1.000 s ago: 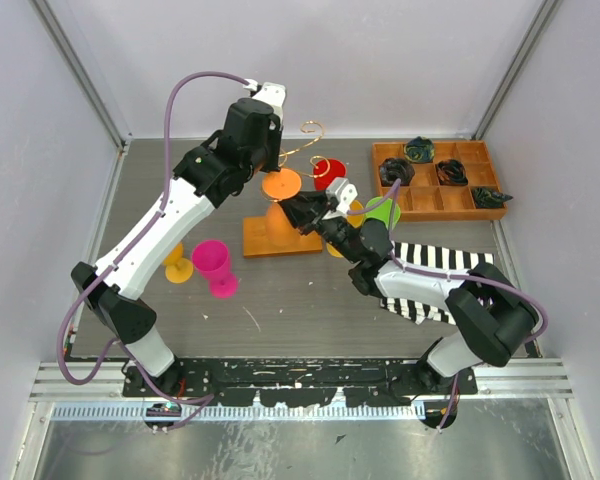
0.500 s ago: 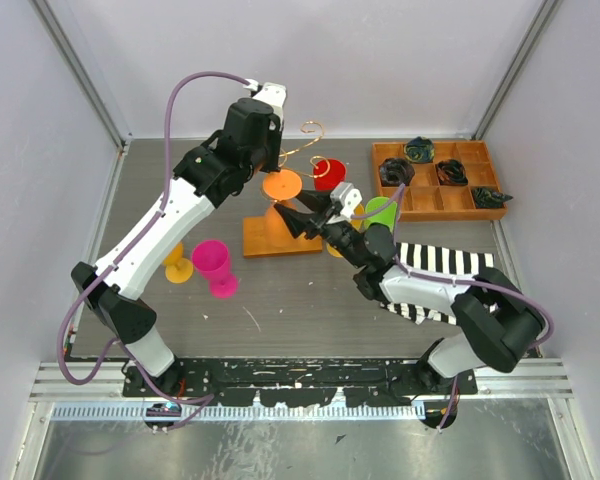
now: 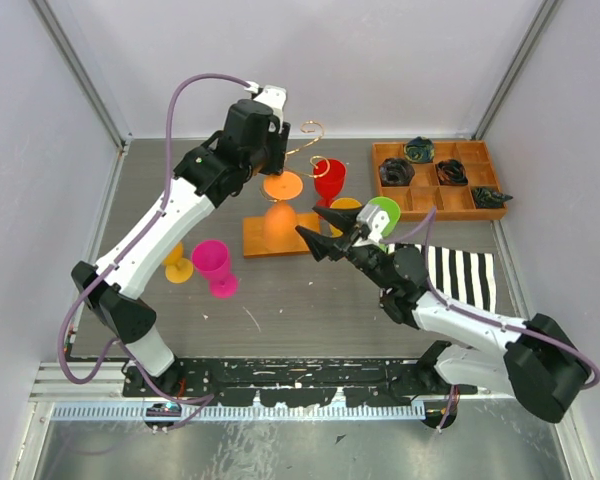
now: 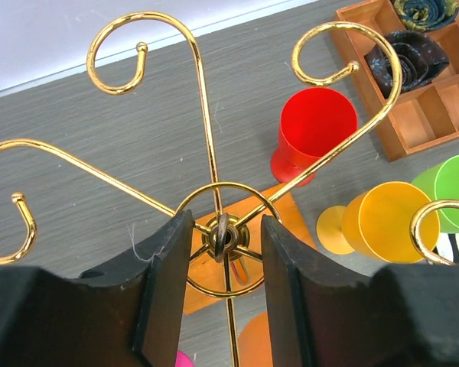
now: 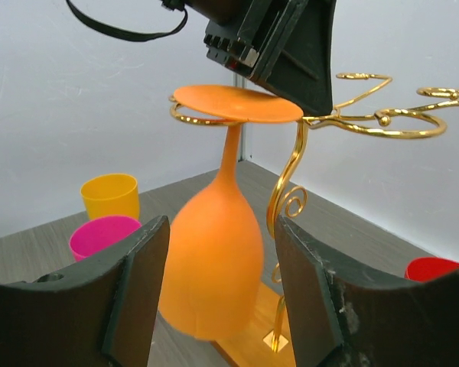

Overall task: Place the wine glass upside down on the wine glass rack
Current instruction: Turn the wine glass upside down at the wine rack, then pick up the wine glass at the center of the board.

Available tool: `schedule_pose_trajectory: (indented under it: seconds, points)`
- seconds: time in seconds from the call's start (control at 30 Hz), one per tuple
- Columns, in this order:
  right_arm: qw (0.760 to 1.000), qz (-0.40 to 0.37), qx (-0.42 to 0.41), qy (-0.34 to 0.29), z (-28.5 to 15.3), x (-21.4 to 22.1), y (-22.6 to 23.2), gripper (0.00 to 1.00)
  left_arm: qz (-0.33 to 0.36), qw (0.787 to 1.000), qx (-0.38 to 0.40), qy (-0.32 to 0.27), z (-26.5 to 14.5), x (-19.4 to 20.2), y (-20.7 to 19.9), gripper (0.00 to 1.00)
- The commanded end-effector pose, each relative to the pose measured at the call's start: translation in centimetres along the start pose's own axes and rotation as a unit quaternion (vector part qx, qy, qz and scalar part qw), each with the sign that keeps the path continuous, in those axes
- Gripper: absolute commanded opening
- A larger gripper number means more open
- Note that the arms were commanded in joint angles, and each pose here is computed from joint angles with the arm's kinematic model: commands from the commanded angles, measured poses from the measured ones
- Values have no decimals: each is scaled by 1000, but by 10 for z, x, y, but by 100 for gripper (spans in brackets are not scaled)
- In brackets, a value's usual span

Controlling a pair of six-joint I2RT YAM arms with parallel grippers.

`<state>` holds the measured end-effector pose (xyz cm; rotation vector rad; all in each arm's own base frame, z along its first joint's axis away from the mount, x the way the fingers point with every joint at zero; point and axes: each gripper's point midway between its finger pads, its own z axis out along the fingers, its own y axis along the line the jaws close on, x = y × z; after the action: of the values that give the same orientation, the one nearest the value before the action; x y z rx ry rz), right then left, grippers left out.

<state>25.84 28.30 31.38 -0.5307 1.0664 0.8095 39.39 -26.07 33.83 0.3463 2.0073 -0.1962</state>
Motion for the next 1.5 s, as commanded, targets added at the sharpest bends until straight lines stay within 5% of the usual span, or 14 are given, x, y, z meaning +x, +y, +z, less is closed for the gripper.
schedule_pose_trajectory:
  seconds: [0.0, 0.43, 0.97, 1.2, 1.47]
  points:
    - [1000, -9, 7, 0, -14, -10, 1, 63, 7, 999, -6, 44, 0, 26, 9, 49]
    - [997, 25, 53, 59, -51, -2, -7, 64, -78, 996, 47, 0, -20, -6, 20, 54]
    - [984, 57, 151, 80, -115, -11, -27, 66, -91, 987, 122, -48, -47, -38, 0, 64]
    - [940, 130, 264, 174, -138, 7, -47, 67, -92, 988, 107, -66, -71, -51, 11, 64]
    - [891, 176, 283, 309, -152, 43, -34, 76, -100, 988, 57, -101, -133, -54, 44, 70]
